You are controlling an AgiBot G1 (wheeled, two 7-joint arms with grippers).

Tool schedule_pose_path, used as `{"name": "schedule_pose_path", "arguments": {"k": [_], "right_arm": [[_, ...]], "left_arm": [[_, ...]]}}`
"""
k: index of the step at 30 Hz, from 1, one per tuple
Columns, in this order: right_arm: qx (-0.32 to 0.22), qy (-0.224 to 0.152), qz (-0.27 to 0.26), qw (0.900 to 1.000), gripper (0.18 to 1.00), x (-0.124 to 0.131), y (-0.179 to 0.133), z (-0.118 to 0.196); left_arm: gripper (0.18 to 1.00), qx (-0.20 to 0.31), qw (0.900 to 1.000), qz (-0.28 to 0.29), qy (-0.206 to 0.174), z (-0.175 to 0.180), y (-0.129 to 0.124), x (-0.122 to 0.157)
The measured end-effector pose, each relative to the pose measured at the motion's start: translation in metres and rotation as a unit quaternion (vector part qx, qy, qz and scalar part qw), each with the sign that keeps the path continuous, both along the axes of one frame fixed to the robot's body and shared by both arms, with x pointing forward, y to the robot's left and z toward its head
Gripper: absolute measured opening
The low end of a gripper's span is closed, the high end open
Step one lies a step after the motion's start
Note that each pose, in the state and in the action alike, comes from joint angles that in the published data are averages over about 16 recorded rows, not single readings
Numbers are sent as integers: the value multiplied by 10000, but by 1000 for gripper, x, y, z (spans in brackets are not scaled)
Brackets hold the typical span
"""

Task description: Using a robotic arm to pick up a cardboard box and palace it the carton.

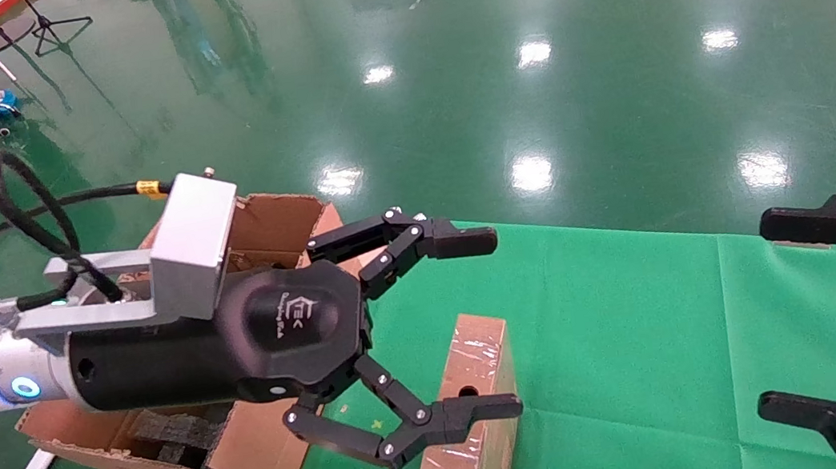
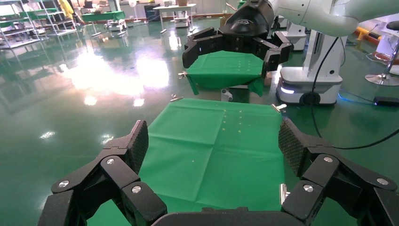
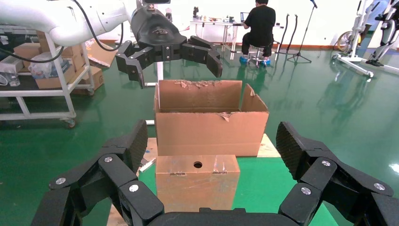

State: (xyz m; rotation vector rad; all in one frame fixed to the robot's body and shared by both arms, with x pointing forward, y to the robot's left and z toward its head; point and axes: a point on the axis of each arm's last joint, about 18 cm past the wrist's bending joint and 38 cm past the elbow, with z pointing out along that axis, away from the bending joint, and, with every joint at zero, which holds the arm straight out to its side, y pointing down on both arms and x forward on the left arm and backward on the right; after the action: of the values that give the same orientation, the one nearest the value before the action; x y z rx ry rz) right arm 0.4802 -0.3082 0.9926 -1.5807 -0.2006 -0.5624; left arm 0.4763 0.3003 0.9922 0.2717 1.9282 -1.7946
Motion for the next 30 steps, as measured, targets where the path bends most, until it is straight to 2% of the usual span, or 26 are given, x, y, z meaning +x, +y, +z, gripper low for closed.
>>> {"name": "schedule_pose_path", "arguments": {"k": [16,23,30], "right_arm": [[0,0,0,10000,1001,0,0,0],[0,0,0,10000,997,0,0,0],[0,0,-1,10000,973,0,0,0]], "left_arm": [[1001,49,10000,43,5,-1,1,1],[1001,436,9981,425,98,-8,7,8],[1001,966,9916,863,53,-11,10,19]]}}
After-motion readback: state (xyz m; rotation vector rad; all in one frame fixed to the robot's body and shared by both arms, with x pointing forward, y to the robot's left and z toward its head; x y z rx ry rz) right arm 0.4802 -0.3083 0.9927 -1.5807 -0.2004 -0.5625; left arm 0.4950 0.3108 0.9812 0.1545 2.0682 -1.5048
